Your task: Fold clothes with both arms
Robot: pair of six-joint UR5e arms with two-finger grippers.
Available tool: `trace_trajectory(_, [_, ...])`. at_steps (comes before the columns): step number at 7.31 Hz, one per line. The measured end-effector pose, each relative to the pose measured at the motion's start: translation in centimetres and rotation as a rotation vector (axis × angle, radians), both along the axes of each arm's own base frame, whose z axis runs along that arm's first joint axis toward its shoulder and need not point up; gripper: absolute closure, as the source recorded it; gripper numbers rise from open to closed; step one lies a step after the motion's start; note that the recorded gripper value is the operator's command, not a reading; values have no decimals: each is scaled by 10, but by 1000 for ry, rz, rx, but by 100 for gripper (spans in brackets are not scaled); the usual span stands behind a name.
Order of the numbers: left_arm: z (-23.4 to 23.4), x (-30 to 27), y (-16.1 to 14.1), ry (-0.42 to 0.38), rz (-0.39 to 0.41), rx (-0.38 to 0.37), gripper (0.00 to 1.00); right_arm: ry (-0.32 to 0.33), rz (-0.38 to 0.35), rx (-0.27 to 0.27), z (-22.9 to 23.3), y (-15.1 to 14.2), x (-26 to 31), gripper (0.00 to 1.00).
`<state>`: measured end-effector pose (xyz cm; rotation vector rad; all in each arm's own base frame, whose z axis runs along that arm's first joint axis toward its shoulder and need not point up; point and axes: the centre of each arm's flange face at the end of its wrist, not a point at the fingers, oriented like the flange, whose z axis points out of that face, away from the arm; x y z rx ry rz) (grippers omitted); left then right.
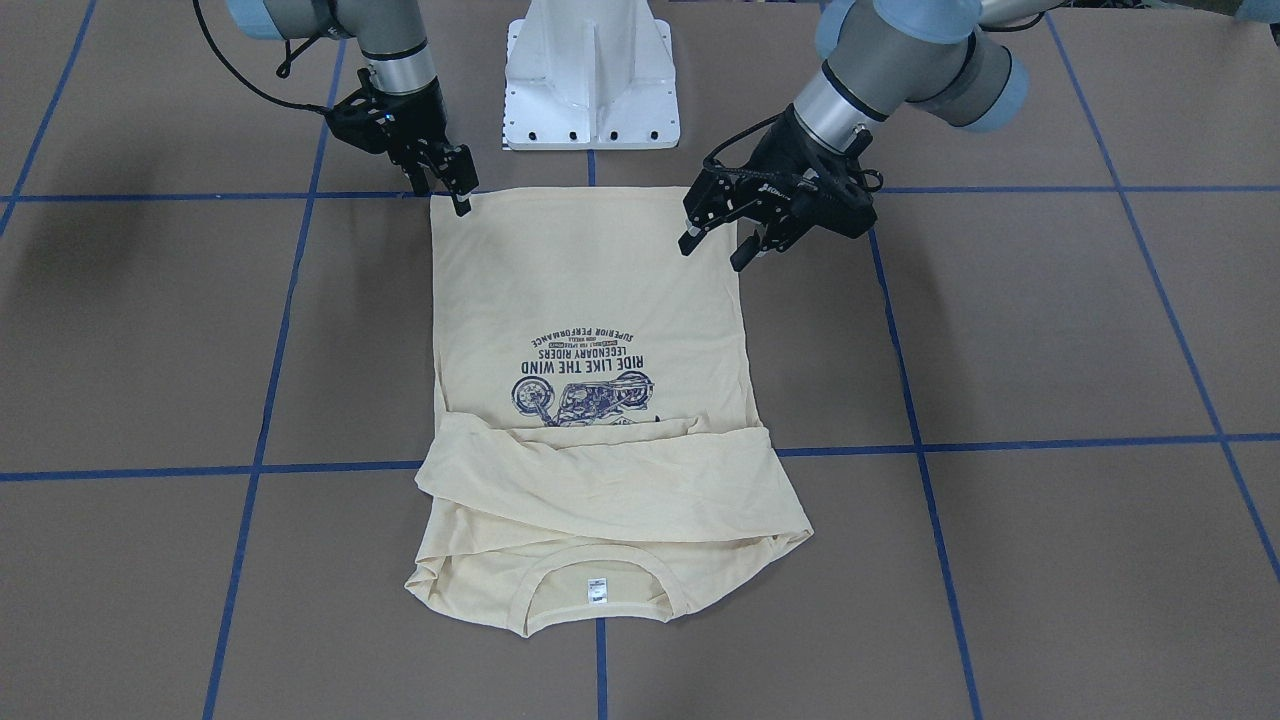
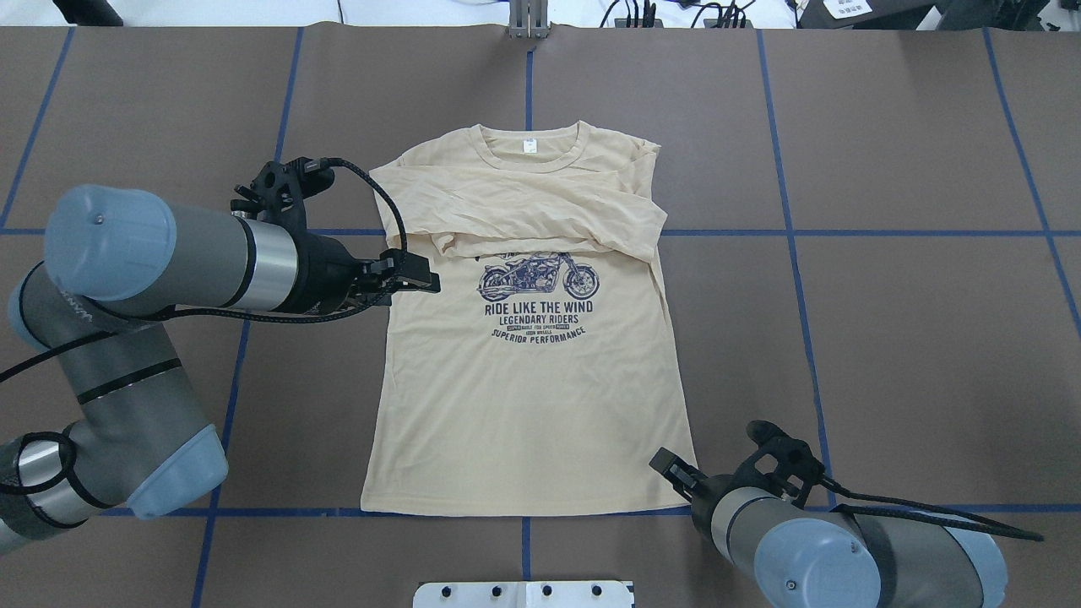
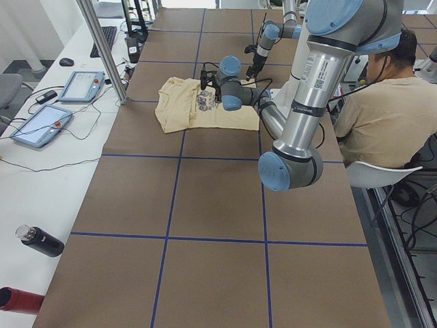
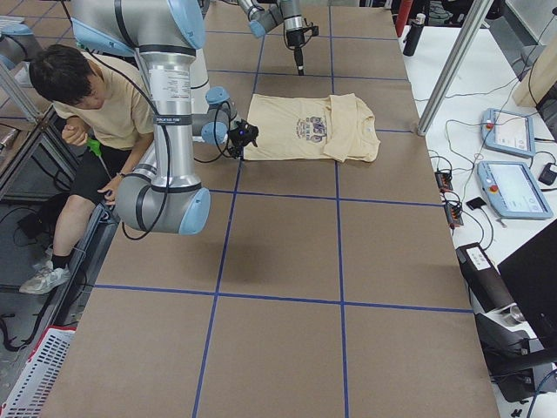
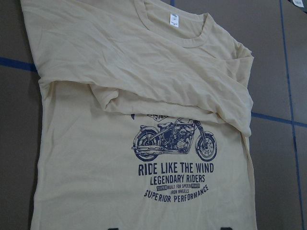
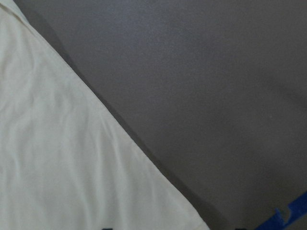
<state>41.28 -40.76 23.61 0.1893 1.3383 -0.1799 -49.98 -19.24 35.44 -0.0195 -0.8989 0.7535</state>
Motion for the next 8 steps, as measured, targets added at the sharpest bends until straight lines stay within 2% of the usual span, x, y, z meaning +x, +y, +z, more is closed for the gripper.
trace_trajectory(3, [1, 1, 0, -1, 1, -1, 23, -1, -5, -8, 0, 1, 0, 49])
trace_trajectory(5, [1, 2, 0, -1, 1, -2, 23, -2, -1, -12, 1, 1, 0, 77])
trace_trajectory(6, [1, 2, 0, -1, 1, -2, 23, -6, 8, -20, 0, 0, 1, 84])
trace_trajectory(8, [1, 3, -1, -1, 1, -3, 23, -14, 18, -28, -2, 0, 2, 83])
